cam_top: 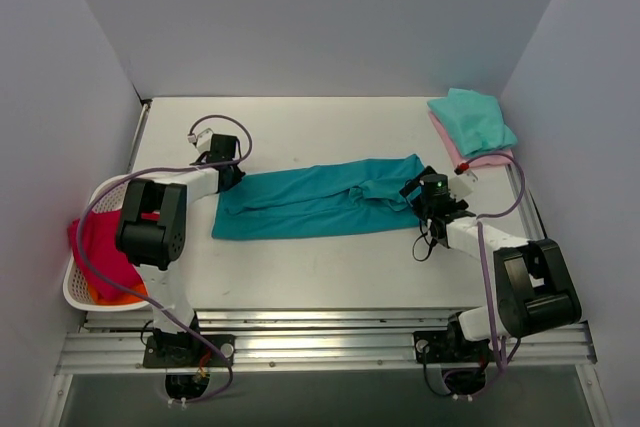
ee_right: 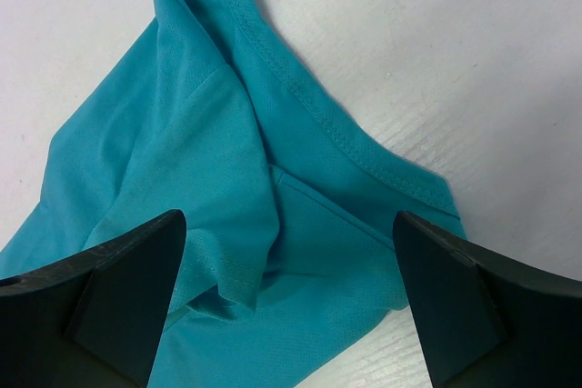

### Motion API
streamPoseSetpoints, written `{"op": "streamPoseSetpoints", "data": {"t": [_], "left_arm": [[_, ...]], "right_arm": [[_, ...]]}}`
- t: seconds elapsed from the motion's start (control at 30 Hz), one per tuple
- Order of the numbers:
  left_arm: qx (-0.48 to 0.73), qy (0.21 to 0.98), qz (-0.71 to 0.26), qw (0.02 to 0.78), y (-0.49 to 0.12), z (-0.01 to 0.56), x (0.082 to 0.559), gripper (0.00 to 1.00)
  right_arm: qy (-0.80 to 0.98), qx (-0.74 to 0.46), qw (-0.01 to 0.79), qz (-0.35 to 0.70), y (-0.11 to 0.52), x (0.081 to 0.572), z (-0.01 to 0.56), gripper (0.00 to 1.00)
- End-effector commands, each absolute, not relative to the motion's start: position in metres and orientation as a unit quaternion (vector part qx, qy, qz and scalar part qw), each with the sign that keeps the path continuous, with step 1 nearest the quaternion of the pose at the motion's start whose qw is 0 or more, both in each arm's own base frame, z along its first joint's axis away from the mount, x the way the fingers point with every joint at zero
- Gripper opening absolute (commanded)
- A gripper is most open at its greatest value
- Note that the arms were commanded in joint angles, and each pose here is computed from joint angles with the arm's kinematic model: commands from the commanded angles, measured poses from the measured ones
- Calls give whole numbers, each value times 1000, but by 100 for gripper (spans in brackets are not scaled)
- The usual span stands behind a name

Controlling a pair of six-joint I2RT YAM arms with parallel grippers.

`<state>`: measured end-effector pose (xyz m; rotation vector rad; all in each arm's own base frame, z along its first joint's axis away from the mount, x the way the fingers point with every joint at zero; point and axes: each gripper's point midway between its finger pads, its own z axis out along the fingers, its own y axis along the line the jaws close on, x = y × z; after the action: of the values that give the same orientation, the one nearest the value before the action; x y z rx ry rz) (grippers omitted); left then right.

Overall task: Fold and stack the t-shirts
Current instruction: Fold the other side of the tshirt into a rectangle

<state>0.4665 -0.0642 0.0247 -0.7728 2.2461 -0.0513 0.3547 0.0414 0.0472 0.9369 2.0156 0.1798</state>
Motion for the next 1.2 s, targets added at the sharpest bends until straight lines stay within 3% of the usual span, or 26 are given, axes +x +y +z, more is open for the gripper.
{"op": "streamPoseSetpoints", "data": {"t": [0.0,0.33,0.4,0.43,0.53,0.8,1.17], "left_arm": [[-305,871,-34,384,-66,32,479,2],[-335,851,-30,404,-30,70,529,3],[-348,852,-41,389,-23,66,534,15],[-353,851,-44,387,-22,67,535,28],[-356,840,-62,405,-24,78,536,48],[-353,833,-79,418,-27,90,524,49],[-348,827,-97,430,-26,101,518,47]], "right_arm": [[804,382,451,66,35,362,52,92],[799,386,457,69,33,359,60,93],[798,386,457,73,34,356,63,92],[798,385,456,81,37,354,65,93],[798,381,458,95,47,347,73,93],[801,378,456,87,52,321,85,94],[814,385,419,116,71,300,39,93]]}}
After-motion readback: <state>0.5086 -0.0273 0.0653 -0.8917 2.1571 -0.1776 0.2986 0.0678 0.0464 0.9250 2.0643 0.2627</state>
